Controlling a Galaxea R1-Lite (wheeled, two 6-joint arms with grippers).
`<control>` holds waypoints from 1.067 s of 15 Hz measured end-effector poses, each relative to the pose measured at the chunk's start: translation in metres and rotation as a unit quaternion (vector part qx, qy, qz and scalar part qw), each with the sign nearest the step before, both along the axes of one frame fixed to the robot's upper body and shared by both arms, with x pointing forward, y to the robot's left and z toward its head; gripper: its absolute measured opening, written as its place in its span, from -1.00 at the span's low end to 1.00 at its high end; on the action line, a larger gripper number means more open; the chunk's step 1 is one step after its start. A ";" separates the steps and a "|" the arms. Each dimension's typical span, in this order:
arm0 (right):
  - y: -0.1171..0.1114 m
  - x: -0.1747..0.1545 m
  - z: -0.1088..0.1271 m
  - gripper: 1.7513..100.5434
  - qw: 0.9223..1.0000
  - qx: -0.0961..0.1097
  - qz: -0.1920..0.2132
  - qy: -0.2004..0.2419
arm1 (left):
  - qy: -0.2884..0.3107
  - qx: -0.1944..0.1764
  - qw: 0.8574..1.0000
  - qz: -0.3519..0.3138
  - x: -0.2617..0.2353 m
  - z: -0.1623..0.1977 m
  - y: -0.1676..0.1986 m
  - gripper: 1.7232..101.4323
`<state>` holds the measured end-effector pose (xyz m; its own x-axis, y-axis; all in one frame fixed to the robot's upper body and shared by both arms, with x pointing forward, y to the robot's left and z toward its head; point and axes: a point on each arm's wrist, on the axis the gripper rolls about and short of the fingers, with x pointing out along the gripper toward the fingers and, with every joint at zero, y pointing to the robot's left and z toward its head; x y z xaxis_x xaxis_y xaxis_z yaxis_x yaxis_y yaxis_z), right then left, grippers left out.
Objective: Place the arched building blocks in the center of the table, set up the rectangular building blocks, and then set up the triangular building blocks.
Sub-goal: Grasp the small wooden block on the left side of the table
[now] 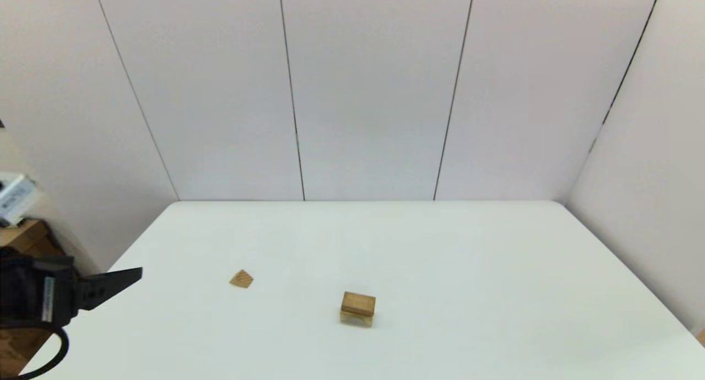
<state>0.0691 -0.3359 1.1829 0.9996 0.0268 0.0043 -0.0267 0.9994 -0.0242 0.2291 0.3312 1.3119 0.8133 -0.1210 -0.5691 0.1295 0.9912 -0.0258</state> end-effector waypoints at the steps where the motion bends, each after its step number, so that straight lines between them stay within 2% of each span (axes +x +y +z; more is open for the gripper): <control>1: 0.000 0.000 0.000 0.95 1.000 0.000 0.000 0.000 | 0.021 -0.001 1.000 0.000 0.013 -0.004 0.000 0.93; 5: 0.000 0.000 0.000 0.95 1.000 0.000 0.000 0.000 | 0.073 -0.002 0.997 0.001 0.042 -0.018 0.000 0.93; 11: 0.000 0.000 0.000 0.95 1.000 0.000 0.000 0.000 | 0.106 -0.009 0.994 0.008 0.061 -0.027 0.000 0.93; 16: 0.000 0.000 0.000 0.95 1.000 0.000 0.000 0.000 | 0.140 -0.083 0.984 0.073 0.119 -0.025 -0.001 0.93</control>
<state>0.0691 -0.3359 1.1829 0.9996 0.0272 0.0043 -0.0271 0.9993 -0.0239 0.3486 0.3302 1.2870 0.6425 -0.1250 -0.7560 -0.0500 0.9777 -0.2041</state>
